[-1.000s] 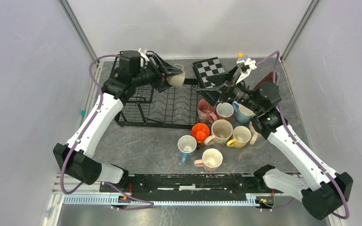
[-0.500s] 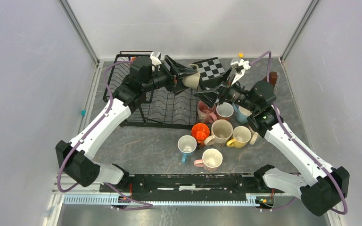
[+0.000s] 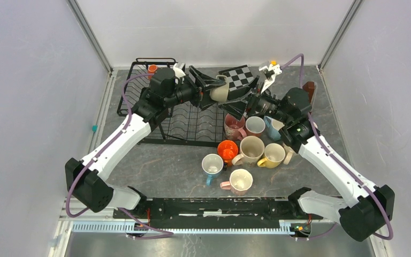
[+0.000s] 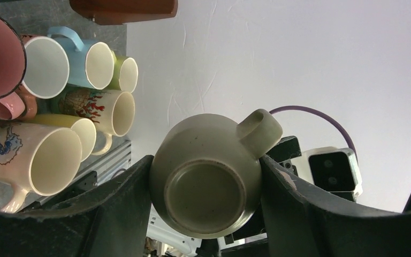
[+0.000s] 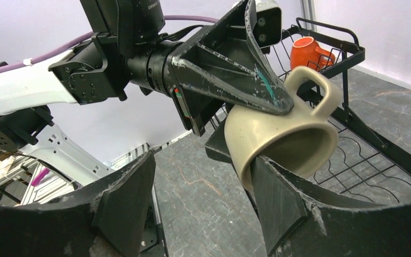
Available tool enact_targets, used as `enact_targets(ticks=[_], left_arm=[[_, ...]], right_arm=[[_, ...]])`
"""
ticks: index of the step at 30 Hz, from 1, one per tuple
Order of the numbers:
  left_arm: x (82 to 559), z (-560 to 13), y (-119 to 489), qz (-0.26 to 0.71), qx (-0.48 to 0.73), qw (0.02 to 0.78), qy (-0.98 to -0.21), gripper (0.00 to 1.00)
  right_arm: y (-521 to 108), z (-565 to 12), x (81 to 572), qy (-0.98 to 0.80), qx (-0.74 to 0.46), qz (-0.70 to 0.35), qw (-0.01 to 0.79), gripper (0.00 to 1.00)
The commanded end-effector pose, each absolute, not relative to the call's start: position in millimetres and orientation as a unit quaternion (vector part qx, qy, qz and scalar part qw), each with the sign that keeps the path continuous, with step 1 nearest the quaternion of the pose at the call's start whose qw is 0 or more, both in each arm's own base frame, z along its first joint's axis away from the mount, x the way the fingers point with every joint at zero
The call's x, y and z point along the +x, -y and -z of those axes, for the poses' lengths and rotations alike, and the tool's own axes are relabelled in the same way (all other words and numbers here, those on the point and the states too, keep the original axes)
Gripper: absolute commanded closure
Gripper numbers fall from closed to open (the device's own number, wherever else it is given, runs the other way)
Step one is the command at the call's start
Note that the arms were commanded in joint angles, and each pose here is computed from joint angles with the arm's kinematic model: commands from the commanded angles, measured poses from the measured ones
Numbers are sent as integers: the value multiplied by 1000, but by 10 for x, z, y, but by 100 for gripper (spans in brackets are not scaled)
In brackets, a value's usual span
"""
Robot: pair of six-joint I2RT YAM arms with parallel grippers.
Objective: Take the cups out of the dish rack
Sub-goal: Place the cup into the cup.
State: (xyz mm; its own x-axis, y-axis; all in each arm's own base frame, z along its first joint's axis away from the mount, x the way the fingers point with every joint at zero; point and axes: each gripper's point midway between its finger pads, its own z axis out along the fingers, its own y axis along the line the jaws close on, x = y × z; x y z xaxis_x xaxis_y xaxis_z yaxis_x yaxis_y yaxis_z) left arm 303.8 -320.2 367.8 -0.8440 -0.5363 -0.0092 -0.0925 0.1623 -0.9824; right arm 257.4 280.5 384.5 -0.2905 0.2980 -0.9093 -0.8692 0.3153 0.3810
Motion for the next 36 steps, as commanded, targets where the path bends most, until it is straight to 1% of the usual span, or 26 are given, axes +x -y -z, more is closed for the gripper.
enact_targets(ticks=[1, 10, 15, 19, 22, 25, 26, 28, 29, 31, 32, 34, 36], left_arm=[[2923, -3991, 3245, 657, -200, 178, -704, 98], [2863, -3967, 3245, 662, -206, 169, -700, 98], [2833, -3978, 3258, 671, -205, 168, -692, 98], [2807, -3964, 3263, 675, -206, 163, -689, 98], [2789, -3950, 3265, 677, -206, 160, -688, 98], [2769, -3943, 3269, 680, -203, 157, -687, 98], [2759, -3936, 3273, 680, -200, 155, -688, 97], [2747, -3924, 3278, 681, -198, 155, -688, 92], [2743, -3919, 3271, 681, -198, 156, -687, 87], [2731, -3907, 3268, 681, -196, 158, -687, 73], [2730, -3896, 3266, 681, -196, 158, -688, 62], [2724, -3892, 3264, 683, -194, 160, -686, 54], [2725, -3886, 3265, 684, -191, 161, -686, 44]], right_arm=[[-2844, -4102, 2551, -569, -250, -547, 561, 29], [-2887, -4086, 2613, -568, -244, -554, 557, 45], [-2895, -4066, 2638, -570, -235, -559, 555, 57], [-2897, -4063, 2649, -570, -231, -560, 555, 70], [-2889, -4072, 2653, -570, -228, -559, 558, 83], [-2877, -4067, 2671, -573, -223, -555, 561, 100], [-2875, -4064, 2675, -574, -222, -554, 561, 100], [-2869, -4066, 2685, -575, -219, -552, 563, 100], [-2865, -4066, 2687, -575, -218, -551, 564, 100], [-2856, -4073, 2692, -575, -216, -549, 566, 100], [-2852, -4073, 2697, -576, -215, -547, 568, 100], [-2842, -4081, 2706, -577, -212, -545, 571, 100], [-2836, -4079, 2715, -580, -210, -540, 573, 100]])
